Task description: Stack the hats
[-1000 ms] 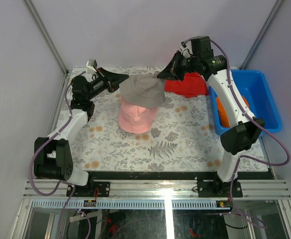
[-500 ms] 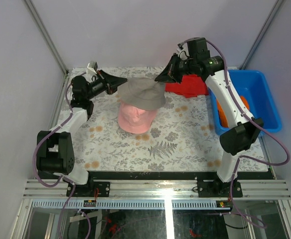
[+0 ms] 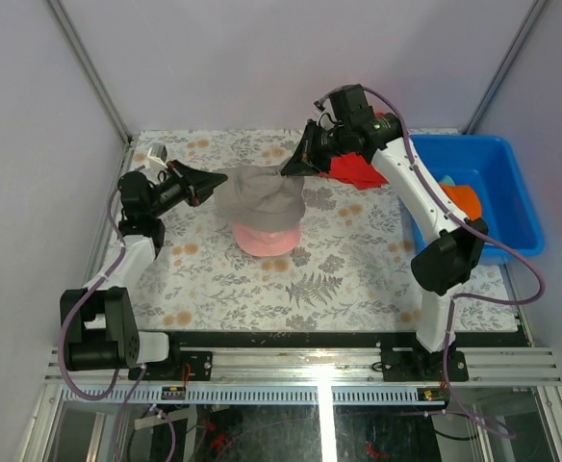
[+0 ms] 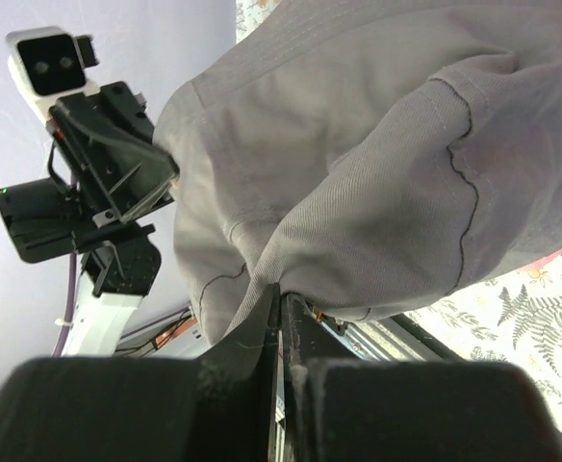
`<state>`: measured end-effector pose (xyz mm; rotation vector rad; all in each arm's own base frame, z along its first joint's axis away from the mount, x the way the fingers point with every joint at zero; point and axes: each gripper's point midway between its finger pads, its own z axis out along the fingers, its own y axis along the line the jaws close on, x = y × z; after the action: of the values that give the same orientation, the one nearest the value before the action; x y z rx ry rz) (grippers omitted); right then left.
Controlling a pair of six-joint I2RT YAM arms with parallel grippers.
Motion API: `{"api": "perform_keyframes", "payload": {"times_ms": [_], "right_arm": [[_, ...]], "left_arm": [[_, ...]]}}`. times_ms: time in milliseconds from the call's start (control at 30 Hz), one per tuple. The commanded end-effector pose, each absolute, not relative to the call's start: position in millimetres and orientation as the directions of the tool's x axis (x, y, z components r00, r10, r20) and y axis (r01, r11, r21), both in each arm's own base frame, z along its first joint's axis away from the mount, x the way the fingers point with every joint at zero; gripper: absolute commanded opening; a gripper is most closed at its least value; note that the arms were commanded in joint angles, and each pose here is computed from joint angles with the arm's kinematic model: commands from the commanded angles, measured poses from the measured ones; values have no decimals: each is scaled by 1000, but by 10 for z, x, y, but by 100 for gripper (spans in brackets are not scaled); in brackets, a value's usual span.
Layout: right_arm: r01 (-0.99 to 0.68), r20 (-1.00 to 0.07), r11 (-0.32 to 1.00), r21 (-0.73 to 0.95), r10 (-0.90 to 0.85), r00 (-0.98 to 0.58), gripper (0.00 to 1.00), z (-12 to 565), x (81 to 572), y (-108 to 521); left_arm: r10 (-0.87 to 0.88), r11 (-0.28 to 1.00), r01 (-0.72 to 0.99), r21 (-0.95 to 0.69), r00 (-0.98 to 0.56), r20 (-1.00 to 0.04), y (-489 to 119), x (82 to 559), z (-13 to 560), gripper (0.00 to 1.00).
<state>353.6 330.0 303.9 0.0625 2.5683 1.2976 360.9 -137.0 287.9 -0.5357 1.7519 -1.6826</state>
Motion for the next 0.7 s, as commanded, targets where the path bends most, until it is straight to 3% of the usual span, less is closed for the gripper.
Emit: {"api": "perform_keyframes", "payload": {"times_ms": [0, 233, 500, 567, 667], "right_arm": [[-124, -257, 610, 782, 134, -957, 0, 3067, 3582, 3353], [-149, -270, 634, 759, 99, -958, 3, 2964, 3633, 3512], [-171, -268, 652, 739, 51, -962, 7, 2845, 3505, 3604], [-181, -266, 646, 741, 36, -963, 15, 2831, 3493, 3635], [-221, -309, 633, 742, 30, -950, 36, 2945, 3519, 3635]], "left_arm": [[-677, 166, 143, -976, -703, -218, -1274, 3603, 2741, 8], [-677, 170, 65, -983, -717, -165, -1176, 3773, 2297, 7], [-688, 204, -48, -978, -717, -109, -1129, 3621, 1701, 5], [-688, 202, -62, -978, -720, -97, -1131, 3601, 1600, 5], [-680, 196, -65, -978, -727, -88, -1144, 3586, 1516, 5]]}}
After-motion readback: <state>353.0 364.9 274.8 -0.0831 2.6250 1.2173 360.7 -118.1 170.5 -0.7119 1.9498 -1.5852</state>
